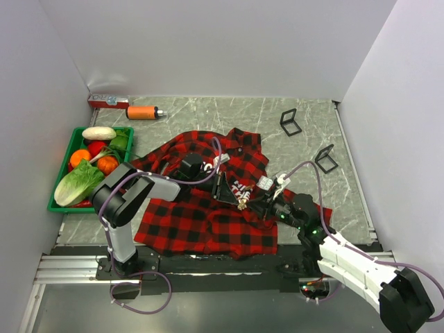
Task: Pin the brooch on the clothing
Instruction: Pin the brooch onto the flattened clothing.
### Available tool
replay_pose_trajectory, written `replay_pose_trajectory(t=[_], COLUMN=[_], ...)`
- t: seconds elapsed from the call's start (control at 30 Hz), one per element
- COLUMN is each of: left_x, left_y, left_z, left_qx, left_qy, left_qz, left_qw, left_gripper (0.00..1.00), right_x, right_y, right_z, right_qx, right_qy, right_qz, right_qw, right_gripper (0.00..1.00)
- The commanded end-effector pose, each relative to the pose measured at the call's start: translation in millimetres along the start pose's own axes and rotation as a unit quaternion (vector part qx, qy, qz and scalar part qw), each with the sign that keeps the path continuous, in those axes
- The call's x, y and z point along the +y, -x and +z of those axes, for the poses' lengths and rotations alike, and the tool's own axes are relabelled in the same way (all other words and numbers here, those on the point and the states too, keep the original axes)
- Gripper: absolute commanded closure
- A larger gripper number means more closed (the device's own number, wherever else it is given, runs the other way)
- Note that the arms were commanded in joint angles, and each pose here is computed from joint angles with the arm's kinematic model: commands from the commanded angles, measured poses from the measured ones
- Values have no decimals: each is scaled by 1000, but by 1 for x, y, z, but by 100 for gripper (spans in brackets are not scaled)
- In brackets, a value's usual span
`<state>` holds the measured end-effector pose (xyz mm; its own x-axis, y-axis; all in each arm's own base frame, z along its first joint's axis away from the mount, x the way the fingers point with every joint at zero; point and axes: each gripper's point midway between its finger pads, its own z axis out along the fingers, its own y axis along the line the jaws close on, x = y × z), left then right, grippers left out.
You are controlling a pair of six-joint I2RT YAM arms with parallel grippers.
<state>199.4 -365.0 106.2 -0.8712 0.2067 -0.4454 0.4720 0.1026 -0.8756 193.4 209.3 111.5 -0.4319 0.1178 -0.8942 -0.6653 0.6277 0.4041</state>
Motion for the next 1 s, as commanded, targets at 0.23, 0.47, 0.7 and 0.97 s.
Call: replay_pose_trajectory(t=[0.23, 0.47, 0.7, 0.97], left_x=[-8, -9, -10, -12], left_y=[1, 1, 1, 2], left_z=[5, 5, 4, 5], left_qx=[13, 14, 13, 15], left_qy=[-18, -20, -20, -22], left_qz=[21, 16, 18, 22], left_qw=[1000, 1000, 1000, 999], left_gripper=[99, 99, 99, 99], right_x=[12, 13, 10, 12], right_y=[27, 18, 12, 7], right_z=[8, 5, 8, 13], right_qx=[-30, -21, -10, 0], right_qy=[12, 7, 2, 4], right_qz=[-26, -24, -27, -28], right_qw=[999, 999, 1000, 1000], right_gripper=[81, 81, 83, 87])
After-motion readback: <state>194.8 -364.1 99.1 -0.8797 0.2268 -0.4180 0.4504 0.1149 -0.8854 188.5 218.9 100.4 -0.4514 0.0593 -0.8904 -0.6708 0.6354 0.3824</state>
